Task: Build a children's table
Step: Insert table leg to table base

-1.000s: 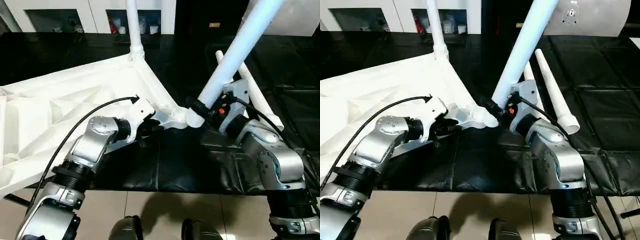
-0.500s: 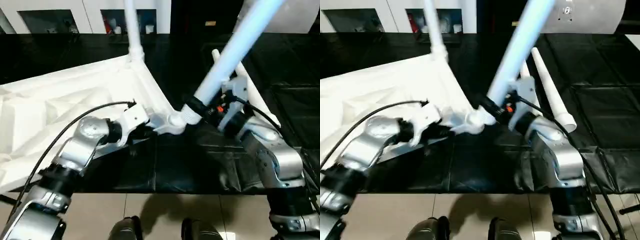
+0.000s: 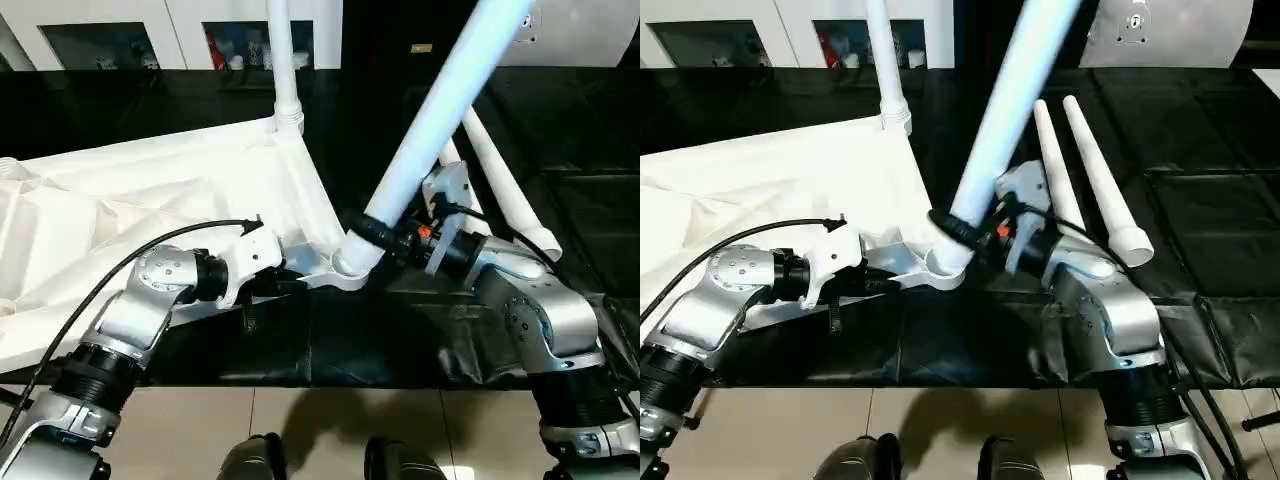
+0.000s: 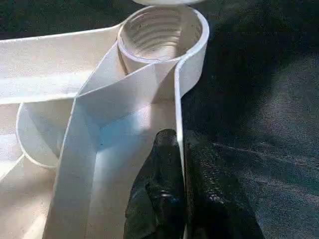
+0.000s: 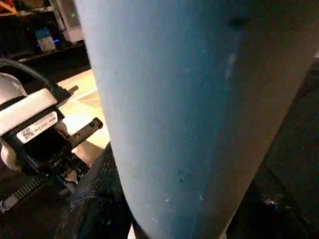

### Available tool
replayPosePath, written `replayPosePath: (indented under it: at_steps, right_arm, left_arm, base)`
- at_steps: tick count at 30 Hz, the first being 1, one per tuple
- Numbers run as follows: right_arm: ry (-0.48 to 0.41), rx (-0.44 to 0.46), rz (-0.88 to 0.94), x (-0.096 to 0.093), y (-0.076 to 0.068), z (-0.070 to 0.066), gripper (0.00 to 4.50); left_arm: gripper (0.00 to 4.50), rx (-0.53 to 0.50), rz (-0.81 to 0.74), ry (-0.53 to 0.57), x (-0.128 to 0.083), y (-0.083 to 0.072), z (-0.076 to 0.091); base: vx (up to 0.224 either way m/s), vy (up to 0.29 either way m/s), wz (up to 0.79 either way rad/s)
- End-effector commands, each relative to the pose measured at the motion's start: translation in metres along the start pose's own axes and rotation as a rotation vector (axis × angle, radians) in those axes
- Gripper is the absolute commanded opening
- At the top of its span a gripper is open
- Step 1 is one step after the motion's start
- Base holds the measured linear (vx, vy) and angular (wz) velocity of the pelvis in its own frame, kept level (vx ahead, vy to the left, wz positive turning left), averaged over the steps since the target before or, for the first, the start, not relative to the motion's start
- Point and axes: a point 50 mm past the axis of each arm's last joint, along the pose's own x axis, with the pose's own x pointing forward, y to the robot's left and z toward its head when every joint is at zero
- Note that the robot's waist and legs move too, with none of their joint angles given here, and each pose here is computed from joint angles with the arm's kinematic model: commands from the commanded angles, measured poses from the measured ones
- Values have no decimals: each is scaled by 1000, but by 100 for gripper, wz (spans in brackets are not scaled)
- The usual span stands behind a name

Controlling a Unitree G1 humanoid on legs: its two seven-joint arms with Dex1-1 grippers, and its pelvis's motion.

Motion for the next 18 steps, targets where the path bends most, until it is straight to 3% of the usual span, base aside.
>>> replayPosePath:
  at_steps: [1,18]
  right_arm:
    - [12,-33,4,0,0,3,191]
    - [77,-20,55,2,2,-3,191]
  left_arm:
    - [0,-33,23,-51,0,0,-2]
    - [0,-24,-42,-71,4,-5,3]
  base:
    - [0,0,0]
    - [0,0,0]
